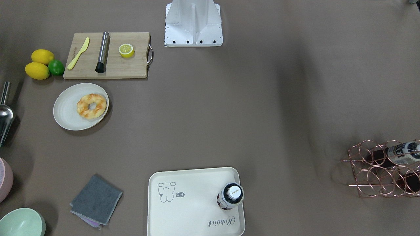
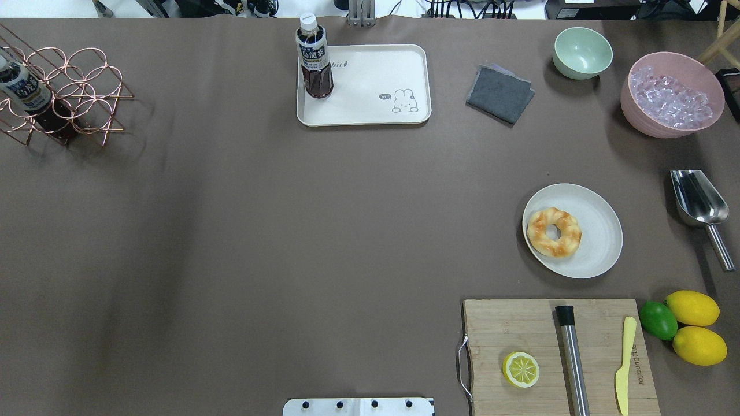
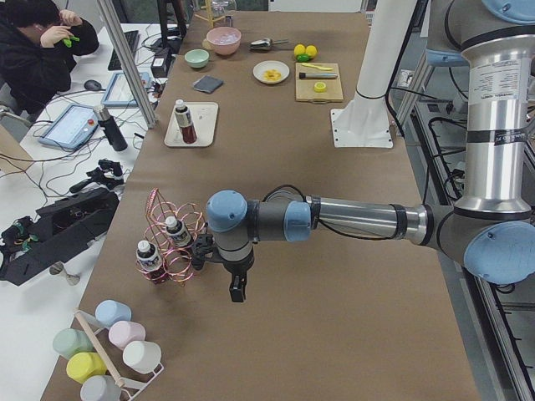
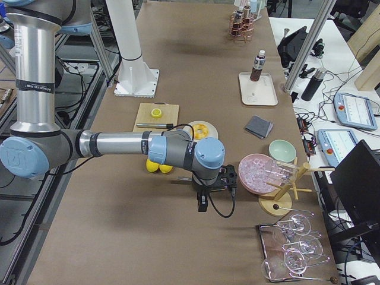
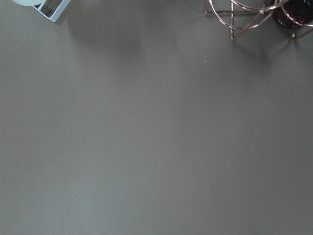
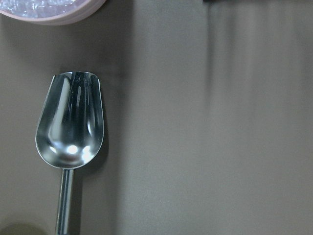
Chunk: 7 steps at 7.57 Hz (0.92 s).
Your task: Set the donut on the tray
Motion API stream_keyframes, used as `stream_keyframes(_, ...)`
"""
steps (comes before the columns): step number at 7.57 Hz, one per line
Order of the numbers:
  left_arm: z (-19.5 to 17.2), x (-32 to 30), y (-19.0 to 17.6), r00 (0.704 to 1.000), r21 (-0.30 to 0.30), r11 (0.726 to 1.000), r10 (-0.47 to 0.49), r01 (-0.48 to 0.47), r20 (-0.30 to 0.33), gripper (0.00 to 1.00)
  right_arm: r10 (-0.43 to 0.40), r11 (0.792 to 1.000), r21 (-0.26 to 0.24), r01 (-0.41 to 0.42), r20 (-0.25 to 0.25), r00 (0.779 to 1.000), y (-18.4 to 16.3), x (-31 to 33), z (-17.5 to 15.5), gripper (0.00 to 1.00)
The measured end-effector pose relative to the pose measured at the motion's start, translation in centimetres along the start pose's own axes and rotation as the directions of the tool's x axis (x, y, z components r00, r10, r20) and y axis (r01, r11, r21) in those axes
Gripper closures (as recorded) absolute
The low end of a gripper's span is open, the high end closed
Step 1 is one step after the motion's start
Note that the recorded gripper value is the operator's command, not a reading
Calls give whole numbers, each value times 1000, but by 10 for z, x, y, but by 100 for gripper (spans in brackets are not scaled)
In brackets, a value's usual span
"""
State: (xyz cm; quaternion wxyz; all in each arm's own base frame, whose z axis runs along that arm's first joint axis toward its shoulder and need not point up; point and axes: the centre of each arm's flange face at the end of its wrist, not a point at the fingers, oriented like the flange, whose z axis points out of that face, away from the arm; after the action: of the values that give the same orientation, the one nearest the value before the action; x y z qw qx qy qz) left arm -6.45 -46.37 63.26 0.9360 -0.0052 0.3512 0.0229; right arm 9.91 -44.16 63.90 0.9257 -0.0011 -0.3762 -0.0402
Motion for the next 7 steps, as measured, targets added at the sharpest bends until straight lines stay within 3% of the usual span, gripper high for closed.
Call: stream_keyframes(7, -1, 1, 0, 1000, 1, 1000, 1, -1, 0, 2, -16, 1000, 26, 16, -1, 1000, -3, -6, -6, 0)
